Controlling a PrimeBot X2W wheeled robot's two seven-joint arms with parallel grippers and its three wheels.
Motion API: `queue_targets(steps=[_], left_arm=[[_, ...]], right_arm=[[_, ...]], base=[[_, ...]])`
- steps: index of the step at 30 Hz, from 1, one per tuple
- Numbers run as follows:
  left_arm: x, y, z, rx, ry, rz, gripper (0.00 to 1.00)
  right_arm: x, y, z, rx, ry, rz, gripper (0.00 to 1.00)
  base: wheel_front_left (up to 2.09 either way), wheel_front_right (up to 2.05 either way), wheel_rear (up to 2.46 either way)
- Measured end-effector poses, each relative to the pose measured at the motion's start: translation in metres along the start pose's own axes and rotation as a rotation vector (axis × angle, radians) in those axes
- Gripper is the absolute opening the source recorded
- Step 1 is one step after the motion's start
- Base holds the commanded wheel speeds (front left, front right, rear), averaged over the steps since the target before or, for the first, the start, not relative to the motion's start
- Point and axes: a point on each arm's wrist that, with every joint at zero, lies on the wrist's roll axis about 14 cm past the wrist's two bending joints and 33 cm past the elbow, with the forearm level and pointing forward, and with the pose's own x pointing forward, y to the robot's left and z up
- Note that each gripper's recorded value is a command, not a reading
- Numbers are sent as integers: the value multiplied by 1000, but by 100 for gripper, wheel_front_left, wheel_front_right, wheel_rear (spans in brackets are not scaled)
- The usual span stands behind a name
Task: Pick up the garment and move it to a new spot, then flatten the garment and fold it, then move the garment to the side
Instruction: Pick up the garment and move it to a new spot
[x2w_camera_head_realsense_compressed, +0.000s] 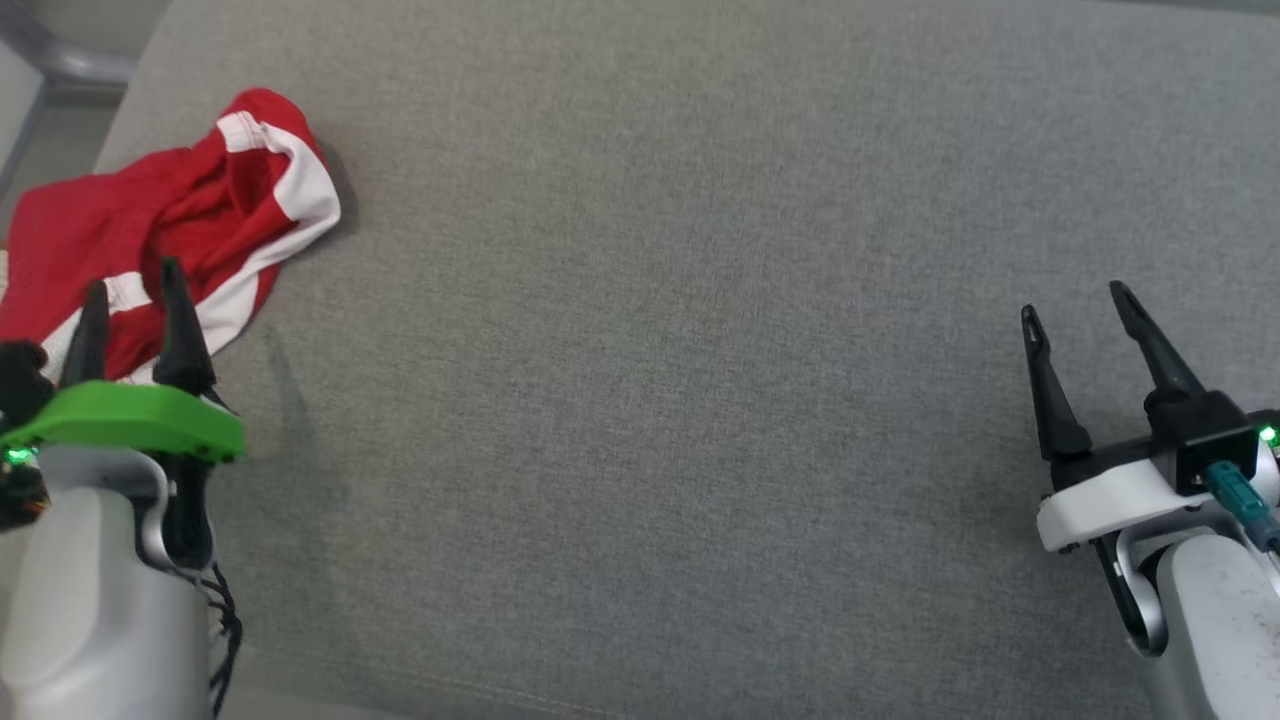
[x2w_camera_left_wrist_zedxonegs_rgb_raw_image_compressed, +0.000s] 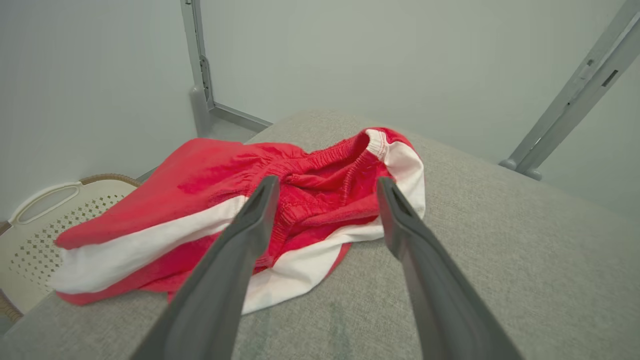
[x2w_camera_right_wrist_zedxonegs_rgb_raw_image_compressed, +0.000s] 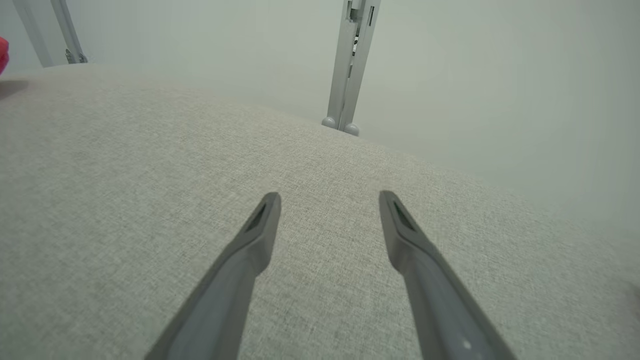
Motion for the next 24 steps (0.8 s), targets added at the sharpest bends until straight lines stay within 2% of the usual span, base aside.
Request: queue_targets(steps=[3, 6, 8, 12, 13, 14, 15, 16, 20, 24], left_arm=[[26, 17, -18, 32, 78, 71, 100], [41, 48, -38, 82, 170, 195, 100], [47, 65, -49, 73, 210, 269, 100], [47, 70, -91, 93, 362, 294, 100], [50, 69, -93, 86, 373, 288, 60], [53, 67, -94, 90, 375, 280, 27], [57, 65, -94, 91, 375, 271, 8], [58, 61, -96, 93, 380, 254, 0], [59, 52, -92, 105, 372, 211, 0], [64, 40, -69, 129, 313, 151, 0]], right_arm=[[6, -4, -25, 6, 44, 5, 100], [10, -4, -48, 19, 84, 14, 100], [11, -5, -58, 28, 99, 14, 100], [12, -12, -69, 43, 111, -9, 100], [11, -14, -70, 48, 113, -19, 100], [10, -15, -70, 53, 113, -27, 100], [9, -17, -70, 55, 114, -35, 100], [8, -19, -70, 56, 114, -42, 100], [4, -19, -67, 74, 117, -59, 100], [-3, -12, -60, 102, 118, -67, 100]], base=[[0, 0, 0], [0, 0, 0], [0, 0, 0], [0, 0, 0], [0, 0, 0], [0, 0, 0], [0, 0, 0], [0, 0, 0], [0, 0, 0], [0, 0, 0]])
